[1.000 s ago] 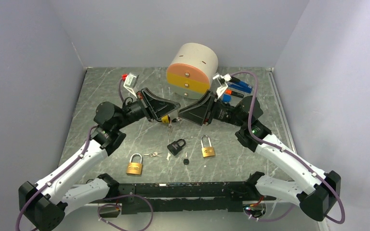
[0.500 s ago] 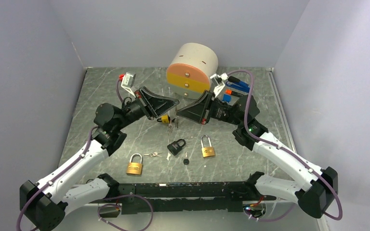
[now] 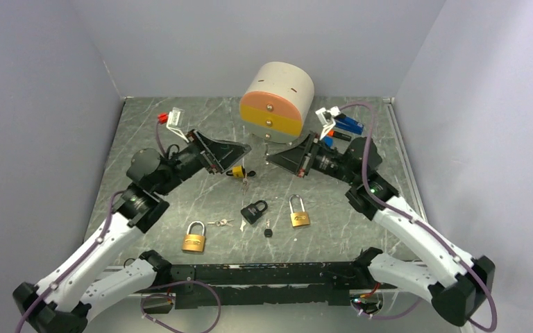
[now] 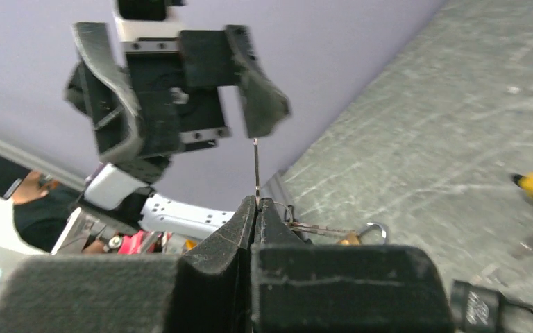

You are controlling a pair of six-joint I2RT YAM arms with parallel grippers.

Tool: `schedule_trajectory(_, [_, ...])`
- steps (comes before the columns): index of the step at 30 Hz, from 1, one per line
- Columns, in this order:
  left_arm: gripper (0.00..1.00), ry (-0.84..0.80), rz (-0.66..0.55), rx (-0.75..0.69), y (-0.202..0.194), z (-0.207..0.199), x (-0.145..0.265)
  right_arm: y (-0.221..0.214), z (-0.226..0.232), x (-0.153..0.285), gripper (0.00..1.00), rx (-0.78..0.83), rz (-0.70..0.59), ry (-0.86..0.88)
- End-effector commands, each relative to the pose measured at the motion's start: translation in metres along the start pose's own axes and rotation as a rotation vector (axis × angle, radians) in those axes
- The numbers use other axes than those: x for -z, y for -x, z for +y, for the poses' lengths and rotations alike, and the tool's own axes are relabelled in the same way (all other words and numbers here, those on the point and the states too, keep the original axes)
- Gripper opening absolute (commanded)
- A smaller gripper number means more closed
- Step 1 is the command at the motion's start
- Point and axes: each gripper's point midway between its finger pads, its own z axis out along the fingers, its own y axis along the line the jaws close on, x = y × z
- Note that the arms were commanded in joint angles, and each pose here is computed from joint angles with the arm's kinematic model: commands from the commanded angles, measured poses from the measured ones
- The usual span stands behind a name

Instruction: Unlock with the key

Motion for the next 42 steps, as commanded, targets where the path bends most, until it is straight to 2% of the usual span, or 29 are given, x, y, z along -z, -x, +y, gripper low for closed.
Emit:
schedule_trajectory(1, [0.94, 0.307, -0.045, -0.110, 0.022, 0.026, 0.031, 0.002, -0.031, 0.036, 0.00, 0.019, -0.037, -0.220])
schedule_trajectory(3, [0.94, 0.433, 0.048, -0.146, 0.012, 0.044, 0.044, -0.006, -0.050, 0.054, 0.00, 0.012, -0.028, -0.333])
schedule_trajectory(5, [0.95, 0.457, 0.172, -0.194, -0.006, 0.054, 0.047, -0.014, -0.069, 0.073, 0.00, -0.001, -0.034, -0.459])
schedule_trajectory(8, [0.95, 0.543, 0.281, -0.083, -0.033, 0.074, 0.049, -0.024, -0.089, 0.105, 0.00, -0.023, -0.048, -0.636])
schedule_trajectory(12, [0.95, 0.656, 0.340, 0.070, -0.073, 0.099, 0.039, -0.041, -0.108, 0.143, 0.00, -0.042, -0.061, -0.800])
schedule_trajectory(18, [0.95, 0.863, 0.390, 0.105, -0.145, 0.125, -0.002, -0.053, -0.120, 0.188, 0.00, -0.075, -0.126, -0.967])
schedule_trajectory(20, [0.95, 0.992, 0.459, 0.109, -0.183, 0.142, -0.014, -0.054, -0.117, 0.201, 0.00, -0.090, -0.148, -1.000])
schedule_trajectory(23, [0.95, 1.161, 0.504, 0.029, -0.225, 0.158, -0.025, -0.061, -0.120, 0.223, 0.00, -0.129, -0.193, -1.071])
schedule_trajectory(28, [0.95, 1.316, 0.537, -0.006, -0.278, 0.179, -0.044, -0.070, -0.114, 0.240, 0.00, -0.161, -0.206, -1.091])
schedule_trajectory(35, [0.95, 1.337, 0.530, 0.020, -0.318, 0.200, -0.062, -0.077, -0.108, 0.255, 0.00, -0.136, -0.182, -1.107])
schedule_trajectory(40, [0.95, 1.376, 0.513, 0.003, -0.326, 0.215, -0.058, -0.080, -0.103, 0.259, 0.00, -0.120, -0.171, -1.092])
schedule_trajectory(42, [0.90, 1.394, 0.517, -0.014, -0.328, 0.221, -0.054, -0.082, -0.103, 0.260, 0.00, -0.120, -0.165, -1.089])
